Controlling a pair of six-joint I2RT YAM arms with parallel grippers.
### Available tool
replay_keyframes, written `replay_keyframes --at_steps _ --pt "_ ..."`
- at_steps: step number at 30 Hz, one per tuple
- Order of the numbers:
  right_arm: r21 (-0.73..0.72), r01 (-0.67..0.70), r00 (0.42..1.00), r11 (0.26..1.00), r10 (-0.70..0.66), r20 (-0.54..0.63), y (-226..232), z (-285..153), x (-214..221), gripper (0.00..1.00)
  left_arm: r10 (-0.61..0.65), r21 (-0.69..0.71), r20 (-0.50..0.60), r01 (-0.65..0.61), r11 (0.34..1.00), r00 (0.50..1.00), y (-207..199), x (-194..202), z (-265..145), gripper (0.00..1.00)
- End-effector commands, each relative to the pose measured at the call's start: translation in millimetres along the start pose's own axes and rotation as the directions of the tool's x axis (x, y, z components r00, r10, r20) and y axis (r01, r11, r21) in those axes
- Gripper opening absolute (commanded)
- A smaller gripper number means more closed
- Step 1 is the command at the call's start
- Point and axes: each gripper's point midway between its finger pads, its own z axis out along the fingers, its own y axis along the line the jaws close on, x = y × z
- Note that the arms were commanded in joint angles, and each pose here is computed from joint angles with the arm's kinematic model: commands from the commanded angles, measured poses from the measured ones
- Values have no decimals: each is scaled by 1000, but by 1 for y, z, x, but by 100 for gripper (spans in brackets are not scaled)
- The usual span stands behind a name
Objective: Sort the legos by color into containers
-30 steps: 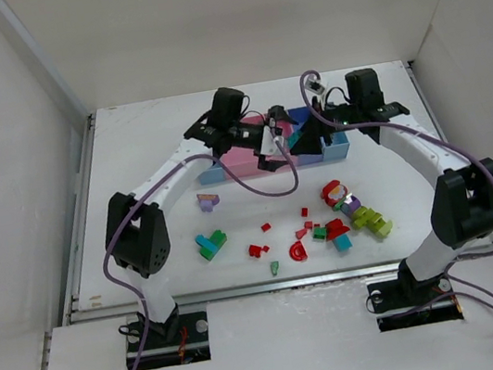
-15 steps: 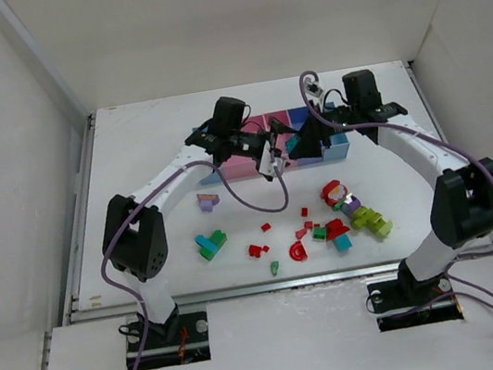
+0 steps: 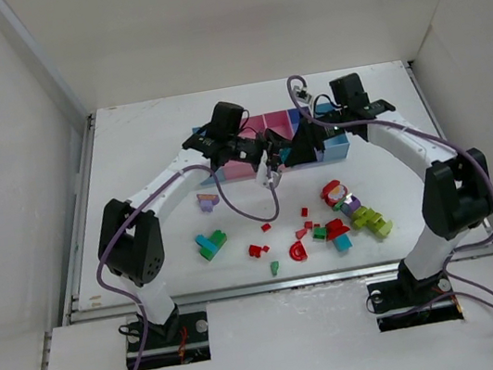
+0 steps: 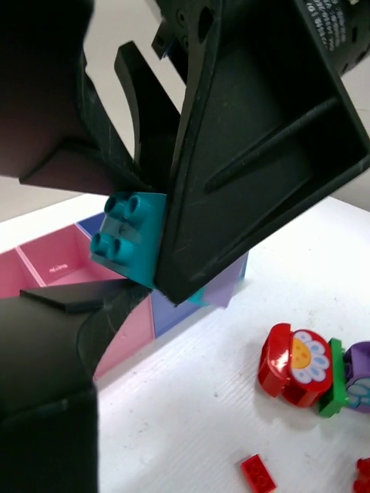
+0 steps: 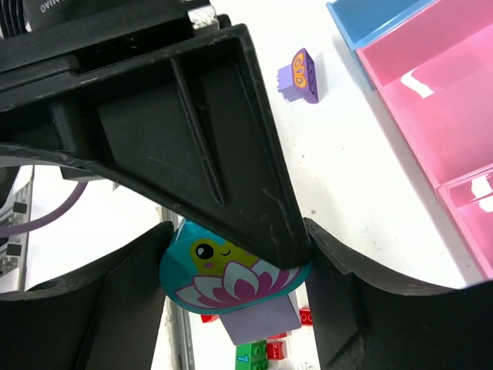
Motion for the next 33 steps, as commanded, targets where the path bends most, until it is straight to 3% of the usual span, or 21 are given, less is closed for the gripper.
replay_keyframes --at_steps 1,6,7,11,13,15,20,22,24,28,33 --pt "-47 61 998 997 -61 5 11 3 -12 24 119 -5 47 -119 993 992 16 -32 -8 32" --pt "-55 63 998 996 -63 0 12 7 -12 24 126 14 67 -127 992 990 10 -37 -5 11" --pt "-56 45 999 997 -45 -8 10 8 -9 24 126 14 67 -127 992 990 10 -37 -5 3" --pt "-66 32 999 997 -34 -24 12 11 -5 33 126 14 67 -127 992 990 10 -37 -5 0" --pt "-67 33 999 997 -35 -27 12 11 -4 63 127 18 48 -128 992 991 10 -33 -5 0" --pt "-67 24 999 997 -26 -31 11 11 -4 100 100 21 37 -101 995 994 9 -31 -6 0" --pt "27 37 999 999 -37 -17 -7 -4 -8 100 14 28 -7 -14 1000 1000 4 -22 -11 0" --pt "142 61 998 988 -59 -18 -19 -17 -13 100 -38 7 -19 39 999 999 7 -16 -15 0" --pt "276 97 995 956 -95 -19 -33 -33 -20 100 -179 -16 -32 179 984 983 4 -8 -19 0" --pt "458 257 953 851 -303 29 -30 -62 -53 100 -399 -73 -56 395 916 915 5 11 -30 0" --pt "497 378 890 781 -454 36 -11 -73 -46 100 -541 -48 27 541 839 841 12 3 -42 0"
